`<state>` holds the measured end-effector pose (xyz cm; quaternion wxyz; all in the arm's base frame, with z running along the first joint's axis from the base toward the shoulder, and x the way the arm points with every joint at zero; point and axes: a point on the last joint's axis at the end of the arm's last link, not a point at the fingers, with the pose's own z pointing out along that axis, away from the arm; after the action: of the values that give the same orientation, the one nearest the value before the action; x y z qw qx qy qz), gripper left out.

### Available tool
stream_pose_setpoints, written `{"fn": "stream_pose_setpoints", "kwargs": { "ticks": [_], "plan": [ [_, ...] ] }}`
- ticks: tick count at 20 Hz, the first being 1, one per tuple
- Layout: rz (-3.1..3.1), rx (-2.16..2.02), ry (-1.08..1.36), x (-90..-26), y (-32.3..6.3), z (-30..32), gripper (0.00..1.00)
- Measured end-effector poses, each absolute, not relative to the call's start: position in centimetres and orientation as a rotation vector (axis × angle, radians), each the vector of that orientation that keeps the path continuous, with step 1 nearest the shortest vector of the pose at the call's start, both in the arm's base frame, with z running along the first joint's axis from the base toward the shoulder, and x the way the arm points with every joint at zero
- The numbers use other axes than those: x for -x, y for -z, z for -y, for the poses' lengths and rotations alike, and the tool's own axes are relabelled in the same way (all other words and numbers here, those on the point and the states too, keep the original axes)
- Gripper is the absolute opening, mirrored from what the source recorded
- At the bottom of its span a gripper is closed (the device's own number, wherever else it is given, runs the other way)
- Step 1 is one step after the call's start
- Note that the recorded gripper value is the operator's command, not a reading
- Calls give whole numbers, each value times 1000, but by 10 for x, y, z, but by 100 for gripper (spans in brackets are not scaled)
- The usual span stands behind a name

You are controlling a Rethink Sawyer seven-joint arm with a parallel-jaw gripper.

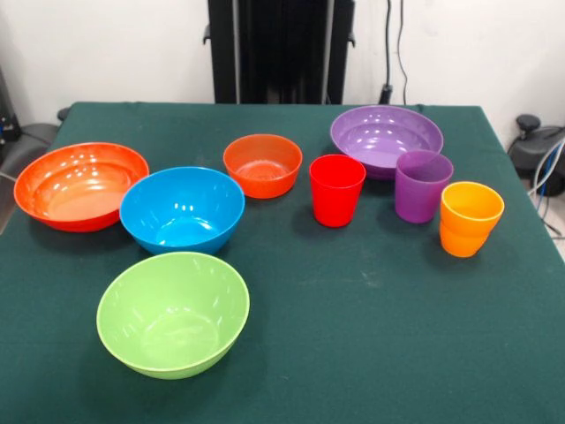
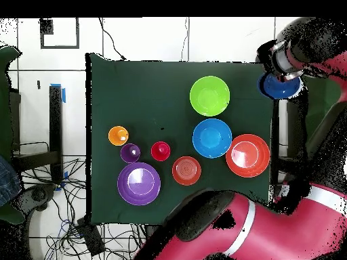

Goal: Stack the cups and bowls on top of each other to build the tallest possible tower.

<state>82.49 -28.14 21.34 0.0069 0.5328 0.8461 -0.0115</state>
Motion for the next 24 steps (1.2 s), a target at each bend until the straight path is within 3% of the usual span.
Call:
{"fn": "stream_pose_setpoints", "kwargs": {
  "ticks": [24],
  "plan": [
    [-2725, -1410, -19, -862, -191, 101, 0]
  ]
}}
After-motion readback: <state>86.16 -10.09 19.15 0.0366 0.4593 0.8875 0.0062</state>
